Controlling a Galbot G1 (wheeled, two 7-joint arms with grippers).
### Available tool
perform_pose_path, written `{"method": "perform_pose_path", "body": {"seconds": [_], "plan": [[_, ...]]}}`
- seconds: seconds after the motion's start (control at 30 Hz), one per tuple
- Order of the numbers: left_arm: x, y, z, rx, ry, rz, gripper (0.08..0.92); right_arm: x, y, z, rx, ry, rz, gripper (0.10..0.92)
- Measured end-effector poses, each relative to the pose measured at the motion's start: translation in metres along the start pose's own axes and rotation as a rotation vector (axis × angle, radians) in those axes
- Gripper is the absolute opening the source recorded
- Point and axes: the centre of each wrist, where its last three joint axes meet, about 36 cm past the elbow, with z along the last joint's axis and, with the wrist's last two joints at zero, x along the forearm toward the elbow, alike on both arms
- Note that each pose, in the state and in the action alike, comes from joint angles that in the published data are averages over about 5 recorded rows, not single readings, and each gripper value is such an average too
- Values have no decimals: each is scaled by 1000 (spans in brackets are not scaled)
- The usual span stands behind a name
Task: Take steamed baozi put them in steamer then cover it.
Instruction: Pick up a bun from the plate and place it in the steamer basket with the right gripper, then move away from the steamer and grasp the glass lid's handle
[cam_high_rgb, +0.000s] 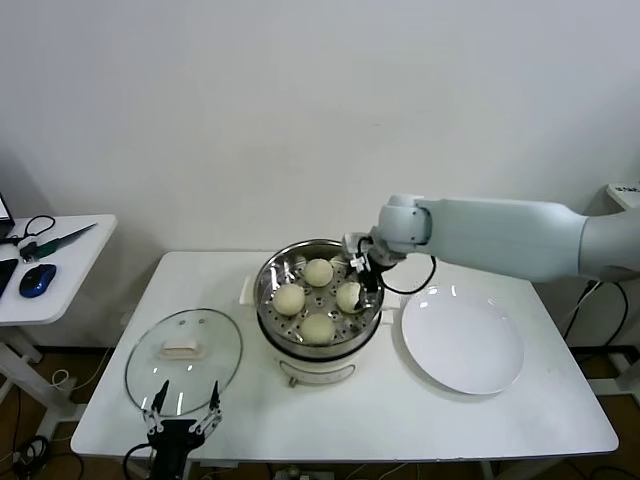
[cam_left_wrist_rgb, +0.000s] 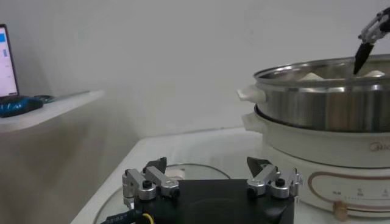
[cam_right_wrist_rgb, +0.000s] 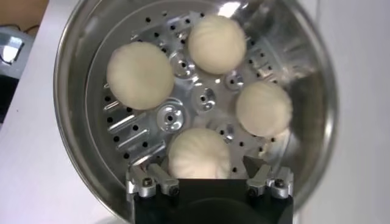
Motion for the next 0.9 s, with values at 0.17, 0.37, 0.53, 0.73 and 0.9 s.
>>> {"method": "perform_pose_path", "body": {"seconds": [0.17, 0.37, 0.53, 0.73, 0.9], "plan": [[0, -1, -4, 7, -9, 6, 823, 38, -15, 11, -47, -59, 15, 823], [-3, 1, -8, 2, -28, 8, 823, 70, -22, 40, -196, -175, 154, 823], [-6, 4, -12, -11, -43, 7, 823, 79, -12, 72, -360, -330, 355, 823], [-13, 5, -13, -19, -59, 0, 823, 83, 19, 128, -568, -469, 605, 823], [-19, 4, -16, -27, -84, -11, 823, 68, 63, 177, -707, -546, 748, 823]]}}
